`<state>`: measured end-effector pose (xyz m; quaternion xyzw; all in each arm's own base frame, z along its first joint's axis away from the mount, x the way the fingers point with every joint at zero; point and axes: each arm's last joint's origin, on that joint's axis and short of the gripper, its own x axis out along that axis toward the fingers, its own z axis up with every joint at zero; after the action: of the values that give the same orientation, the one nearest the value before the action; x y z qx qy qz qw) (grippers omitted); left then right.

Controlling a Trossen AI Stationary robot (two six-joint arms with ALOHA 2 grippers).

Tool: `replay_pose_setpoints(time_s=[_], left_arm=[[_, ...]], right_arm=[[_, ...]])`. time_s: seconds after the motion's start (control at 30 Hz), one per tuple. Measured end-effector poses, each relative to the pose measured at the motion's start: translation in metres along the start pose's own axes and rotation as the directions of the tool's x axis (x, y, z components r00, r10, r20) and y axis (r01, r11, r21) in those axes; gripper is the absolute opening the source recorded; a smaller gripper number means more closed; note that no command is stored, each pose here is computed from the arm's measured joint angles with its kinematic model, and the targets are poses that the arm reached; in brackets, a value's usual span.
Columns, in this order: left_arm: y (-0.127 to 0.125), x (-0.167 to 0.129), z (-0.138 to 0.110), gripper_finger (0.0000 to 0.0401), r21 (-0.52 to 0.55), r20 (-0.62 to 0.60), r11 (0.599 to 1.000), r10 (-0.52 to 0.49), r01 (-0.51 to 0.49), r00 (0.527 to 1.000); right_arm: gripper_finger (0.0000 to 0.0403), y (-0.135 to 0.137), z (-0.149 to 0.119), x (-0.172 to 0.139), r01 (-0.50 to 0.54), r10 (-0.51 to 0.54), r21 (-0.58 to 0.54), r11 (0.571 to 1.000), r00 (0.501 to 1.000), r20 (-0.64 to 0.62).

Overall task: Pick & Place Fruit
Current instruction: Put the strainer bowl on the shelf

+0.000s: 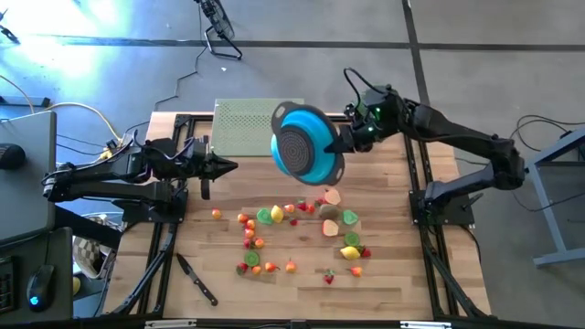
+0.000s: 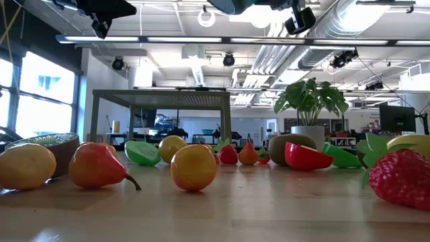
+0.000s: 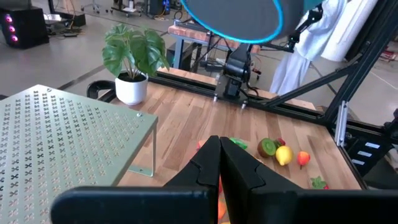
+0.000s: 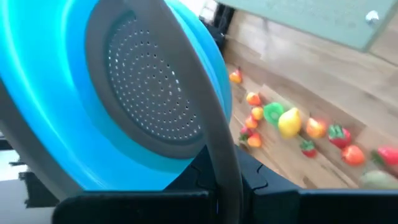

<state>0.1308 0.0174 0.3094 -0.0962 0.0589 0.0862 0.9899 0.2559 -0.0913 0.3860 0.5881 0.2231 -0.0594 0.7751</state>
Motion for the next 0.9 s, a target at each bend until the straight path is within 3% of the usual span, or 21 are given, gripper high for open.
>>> replay_pose_setpoints(time_s=[0.27,0.67,0.9], left_arm=[[0.001,0.0,0.0,0.0006,0.035,0.003,0.999,0.022,-0.022,1.0],[0.003,0.0,0.0,0.0006,0.037,0.014,0.996,0.085,-0.086,0.996],[0.001,0.0,0.0,0.0006,0.051,0.006,0.998,0.046,-0.046,0.999]], right_arm=[[0.0004,-0.004,0.022,0.012,-0.047,0.045,0.041,0.998,0.997,0.057],[0.0004,-0.032,0.038,0.029,0.112,-0.115,0.038,0.993,0.991,0.075],[0.0004,-0.05,0.021,0.026,0.281,-0.271,0.123,0.952,0.958,-0.093]])
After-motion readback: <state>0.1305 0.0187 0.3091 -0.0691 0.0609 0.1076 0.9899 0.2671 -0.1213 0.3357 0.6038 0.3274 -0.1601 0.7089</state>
